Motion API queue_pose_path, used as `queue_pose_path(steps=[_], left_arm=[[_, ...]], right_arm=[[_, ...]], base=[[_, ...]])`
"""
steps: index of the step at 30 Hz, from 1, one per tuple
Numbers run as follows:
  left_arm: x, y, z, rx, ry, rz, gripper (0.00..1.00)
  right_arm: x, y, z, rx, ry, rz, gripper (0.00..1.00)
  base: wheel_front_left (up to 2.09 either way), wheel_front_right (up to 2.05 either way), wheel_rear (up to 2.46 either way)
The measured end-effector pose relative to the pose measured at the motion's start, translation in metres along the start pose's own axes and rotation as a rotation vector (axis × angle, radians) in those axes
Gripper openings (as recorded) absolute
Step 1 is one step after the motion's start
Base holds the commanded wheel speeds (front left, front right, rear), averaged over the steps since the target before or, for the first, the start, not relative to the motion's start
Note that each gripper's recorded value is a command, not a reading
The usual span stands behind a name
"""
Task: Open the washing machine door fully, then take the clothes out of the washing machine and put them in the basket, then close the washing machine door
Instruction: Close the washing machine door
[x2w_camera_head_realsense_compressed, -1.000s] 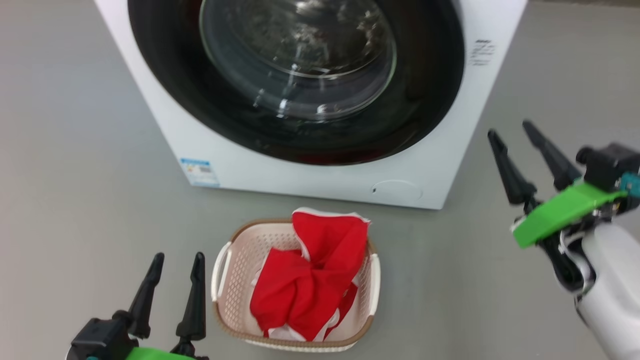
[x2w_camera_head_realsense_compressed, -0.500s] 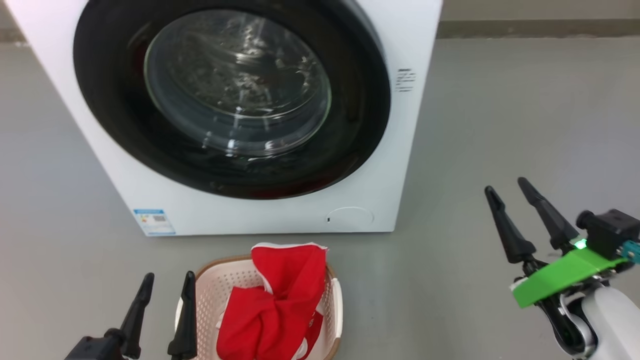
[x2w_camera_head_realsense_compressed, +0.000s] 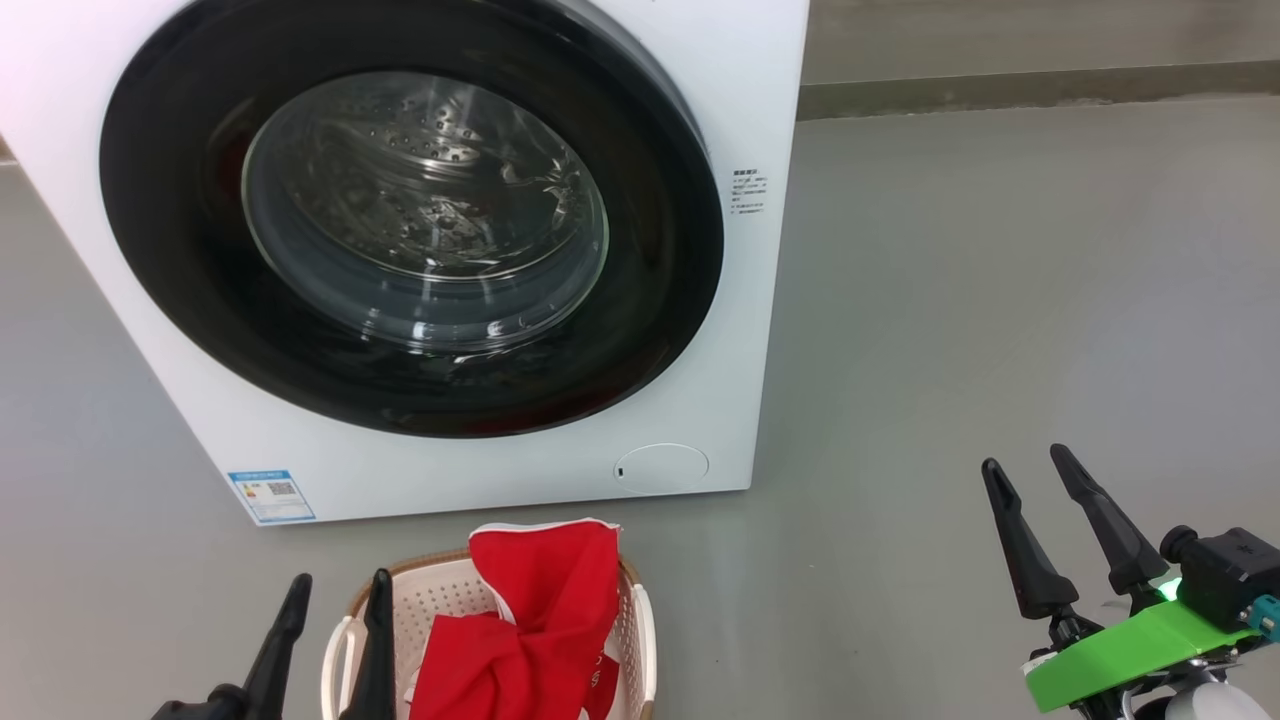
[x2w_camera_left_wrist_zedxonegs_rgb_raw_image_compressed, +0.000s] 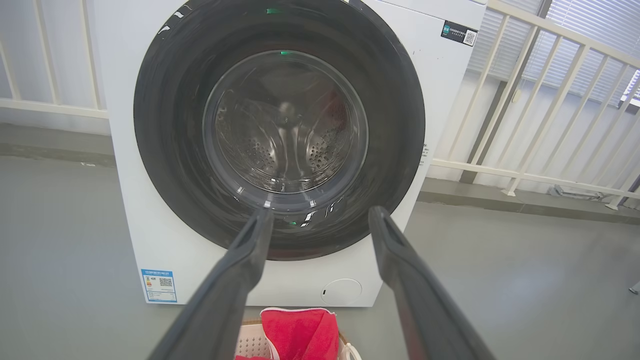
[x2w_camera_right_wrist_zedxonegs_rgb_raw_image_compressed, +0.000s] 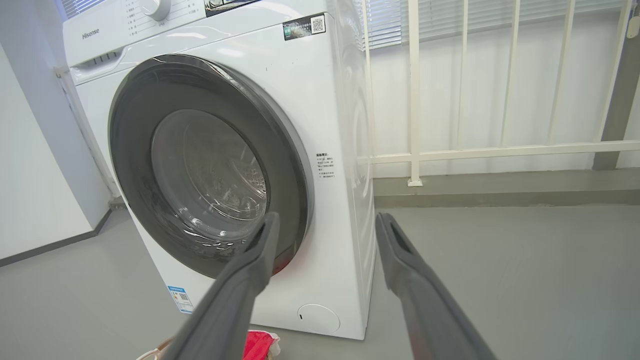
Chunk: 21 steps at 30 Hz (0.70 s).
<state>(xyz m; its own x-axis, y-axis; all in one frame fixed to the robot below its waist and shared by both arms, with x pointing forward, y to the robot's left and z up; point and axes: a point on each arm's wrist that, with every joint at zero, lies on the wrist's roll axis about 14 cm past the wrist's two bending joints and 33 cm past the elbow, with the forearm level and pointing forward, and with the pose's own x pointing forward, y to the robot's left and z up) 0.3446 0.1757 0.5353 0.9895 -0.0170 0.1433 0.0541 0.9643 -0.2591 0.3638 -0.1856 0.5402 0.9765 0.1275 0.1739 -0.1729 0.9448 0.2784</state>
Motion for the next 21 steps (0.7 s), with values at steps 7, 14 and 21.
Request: queue_pose_path(steps=[7,14,21], left_arm=[[0.002,-0.003,-0.002,-0.001,0.007,-0.001,1.00],[0.001,0.002,-0.003,0.033,0.005,0.011,1.00],[0.000,0.004,-0.004,0.050,0.010,0.016,1.00]], right_arm=[[-0.007,-0.008,0.001,-0.017,-0.007,-0.035,1.00],[-0.008,-0.012,0.002,-0.019,-0.011,-0.050,1.00],[-0.006,-0.010,0.000,-0.013,-0.009,-0.050,1.00]], base=[[0.00,0.00,0.00],[0.00,0.00,0.00],[0.00,0.00,0.00]])
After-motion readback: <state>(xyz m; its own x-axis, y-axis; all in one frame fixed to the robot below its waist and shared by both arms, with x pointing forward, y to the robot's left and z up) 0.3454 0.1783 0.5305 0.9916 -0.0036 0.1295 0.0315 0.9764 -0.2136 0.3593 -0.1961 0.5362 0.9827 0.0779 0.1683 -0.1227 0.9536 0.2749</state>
